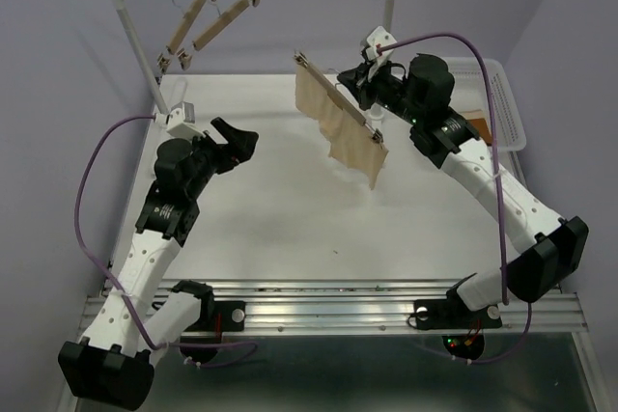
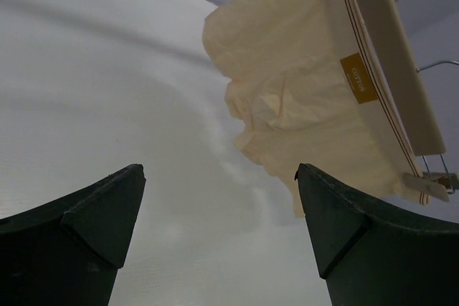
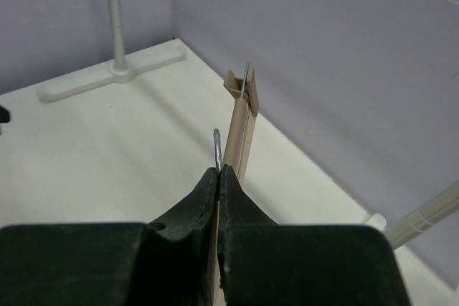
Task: Remove the underwear clipped to the hanger
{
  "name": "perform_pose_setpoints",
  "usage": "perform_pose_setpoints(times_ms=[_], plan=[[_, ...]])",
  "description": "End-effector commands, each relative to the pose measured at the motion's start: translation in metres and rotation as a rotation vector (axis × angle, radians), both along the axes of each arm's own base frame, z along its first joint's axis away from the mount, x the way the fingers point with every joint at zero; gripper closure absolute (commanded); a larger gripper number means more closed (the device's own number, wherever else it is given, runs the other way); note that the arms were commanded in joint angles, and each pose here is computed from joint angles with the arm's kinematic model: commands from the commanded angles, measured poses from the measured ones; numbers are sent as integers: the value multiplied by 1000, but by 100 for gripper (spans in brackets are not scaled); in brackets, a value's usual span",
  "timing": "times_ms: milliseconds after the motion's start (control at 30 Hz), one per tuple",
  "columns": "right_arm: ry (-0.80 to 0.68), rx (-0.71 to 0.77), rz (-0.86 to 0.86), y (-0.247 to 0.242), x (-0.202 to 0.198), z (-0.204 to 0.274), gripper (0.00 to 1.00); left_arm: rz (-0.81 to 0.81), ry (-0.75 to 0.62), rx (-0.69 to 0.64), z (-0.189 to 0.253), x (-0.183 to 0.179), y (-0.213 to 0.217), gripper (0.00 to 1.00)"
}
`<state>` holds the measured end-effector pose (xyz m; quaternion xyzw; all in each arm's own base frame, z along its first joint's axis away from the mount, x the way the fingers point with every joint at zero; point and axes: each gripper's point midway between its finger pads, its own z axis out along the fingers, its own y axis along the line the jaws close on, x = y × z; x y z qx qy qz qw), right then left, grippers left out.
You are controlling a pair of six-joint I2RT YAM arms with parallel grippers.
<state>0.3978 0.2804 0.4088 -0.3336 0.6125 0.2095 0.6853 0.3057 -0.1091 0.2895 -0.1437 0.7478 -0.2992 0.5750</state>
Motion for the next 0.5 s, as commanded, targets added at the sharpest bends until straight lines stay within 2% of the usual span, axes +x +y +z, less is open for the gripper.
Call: perform_pose_setpoints(times_ms=[0, 167, 467], plan=[[-142, -21, 189, 11, -44, 33, 99, -140, -102, -122, 50, 4, -30, 1], [-170, -72, 221, 11, -50, 21, 99, -208, -69, -211, 63, 13, -48, 1], [-289, -139, 200, 0, -61, 20, 99, -197, -12, -378, 83, 26, -58, 1]])
